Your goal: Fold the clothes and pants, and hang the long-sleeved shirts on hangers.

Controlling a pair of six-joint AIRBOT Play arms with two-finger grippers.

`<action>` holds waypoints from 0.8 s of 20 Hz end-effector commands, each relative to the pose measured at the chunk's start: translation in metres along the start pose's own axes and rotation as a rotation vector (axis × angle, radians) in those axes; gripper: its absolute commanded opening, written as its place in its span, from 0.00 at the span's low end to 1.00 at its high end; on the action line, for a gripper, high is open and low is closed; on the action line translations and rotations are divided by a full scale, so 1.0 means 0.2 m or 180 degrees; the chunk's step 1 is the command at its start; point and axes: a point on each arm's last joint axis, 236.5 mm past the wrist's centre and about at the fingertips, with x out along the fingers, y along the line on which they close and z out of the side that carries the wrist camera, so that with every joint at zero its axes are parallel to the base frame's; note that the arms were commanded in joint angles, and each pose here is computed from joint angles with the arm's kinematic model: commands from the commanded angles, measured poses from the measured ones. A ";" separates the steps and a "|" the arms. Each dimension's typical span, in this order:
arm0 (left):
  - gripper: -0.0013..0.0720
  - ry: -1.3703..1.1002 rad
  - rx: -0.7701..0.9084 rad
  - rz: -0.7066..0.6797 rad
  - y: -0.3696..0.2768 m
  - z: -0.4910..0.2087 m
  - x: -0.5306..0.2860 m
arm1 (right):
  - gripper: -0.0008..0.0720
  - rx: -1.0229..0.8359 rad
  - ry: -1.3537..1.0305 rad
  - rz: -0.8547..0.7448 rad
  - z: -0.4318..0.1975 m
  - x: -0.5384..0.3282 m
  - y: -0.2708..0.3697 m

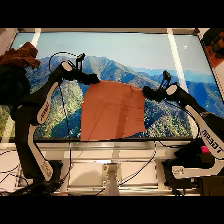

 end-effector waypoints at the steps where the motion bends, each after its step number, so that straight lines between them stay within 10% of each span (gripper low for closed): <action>1: 0.04 -0.0012 -0.0007 0.0004 0.00 0.00 0.00 | 0.05 -0.0176 -0.0085 0.0060 0.02 0.02 0.09; 16: 0.04 -0.1412 0.0388 0.0424 -0.02 0.56 -0.31 | 0.04 -0.0184 -0.1367 0.0196 0.55 -0.14 0.21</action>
